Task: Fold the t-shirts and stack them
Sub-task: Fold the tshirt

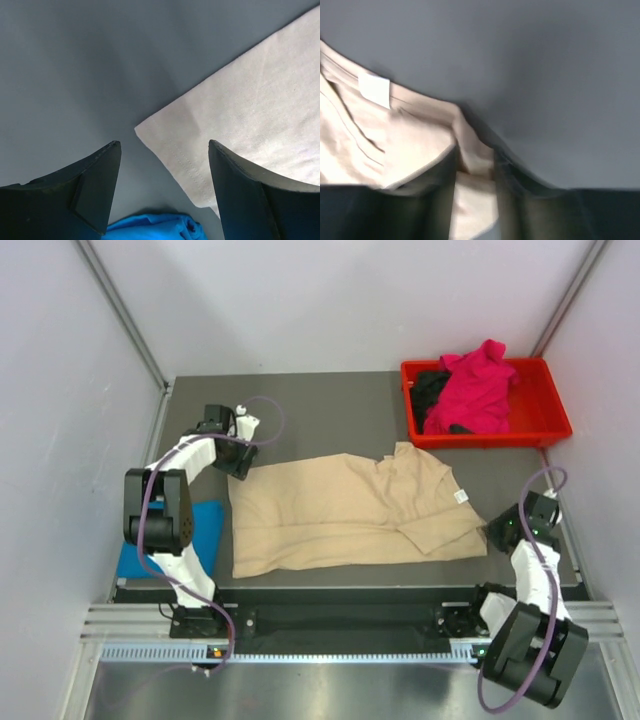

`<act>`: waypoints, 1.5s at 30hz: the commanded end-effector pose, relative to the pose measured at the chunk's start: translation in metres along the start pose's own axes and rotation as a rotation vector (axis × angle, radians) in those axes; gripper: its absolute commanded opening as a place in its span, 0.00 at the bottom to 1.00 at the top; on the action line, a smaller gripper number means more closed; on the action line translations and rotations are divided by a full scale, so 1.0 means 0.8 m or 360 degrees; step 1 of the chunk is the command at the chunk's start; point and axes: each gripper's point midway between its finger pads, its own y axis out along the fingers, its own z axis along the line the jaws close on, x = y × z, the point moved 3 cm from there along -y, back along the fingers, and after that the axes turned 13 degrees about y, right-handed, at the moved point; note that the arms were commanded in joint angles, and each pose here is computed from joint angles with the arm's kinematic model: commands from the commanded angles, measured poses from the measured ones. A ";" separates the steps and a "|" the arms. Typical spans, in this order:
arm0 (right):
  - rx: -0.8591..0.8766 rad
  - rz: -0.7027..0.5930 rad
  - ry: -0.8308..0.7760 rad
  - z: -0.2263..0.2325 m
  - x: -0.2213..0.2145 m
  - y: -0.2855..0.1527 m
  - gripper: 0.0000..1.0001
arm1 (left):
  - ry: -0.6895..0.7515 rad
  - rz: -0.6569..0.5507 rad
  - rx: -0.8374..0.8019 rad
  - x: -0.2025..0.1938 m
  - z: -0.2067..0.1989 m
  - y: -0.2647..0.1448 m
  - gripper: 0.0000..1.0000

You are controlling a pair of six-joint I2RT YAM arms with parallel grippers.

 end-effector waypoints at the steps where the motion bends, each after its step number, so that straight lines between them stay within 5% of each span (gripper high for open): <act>1: -0.0011 -0.0092 0.0071 -0.002 0.013 -0.008 0.40 | 0.0042 -0.0040 -0.0016 0.011 0.008 0.006 0.75; 2: 0.0025 -0.0127 0.0051 0.008 0.024 -0.013 0.52 | 0.0048 -0.0027 -0.0020 0.009 0.007 0.009 0.75; 7: 0.0431 -0.0349 -0.0524 0.125 0.065 -0.061 0.58 | 0.0067 -0.0029 -0.0031 0.009 0.013 0.014 0.77; 12: 0.0660 -0.0279 -0.1064 0.228 0.030 -0.065 0.38 | 0.0024 -0.0021 -0.0033 0.011 0.025 0.021 0.77; 22: 0.0698 -0.0176 -0.1866 0.414 -0.053 -0.013 0.28 | -0.0093 0.0023 -0.0116 -0.003 0.035 0.039 0.74; 36: 0.0199 0.0139 -0.2396 0.421 -0.116 0.154 0.46 | -0.0108 0.0104 -0.0159 -0.012 0.032 0.062 0.69; 45: 0.0042 0.0334 -0.2445 0.387 -0.128 0.172 0.47 | -0.0102 0.0160 -0.0261 -0.031 0.007 0.060 0.59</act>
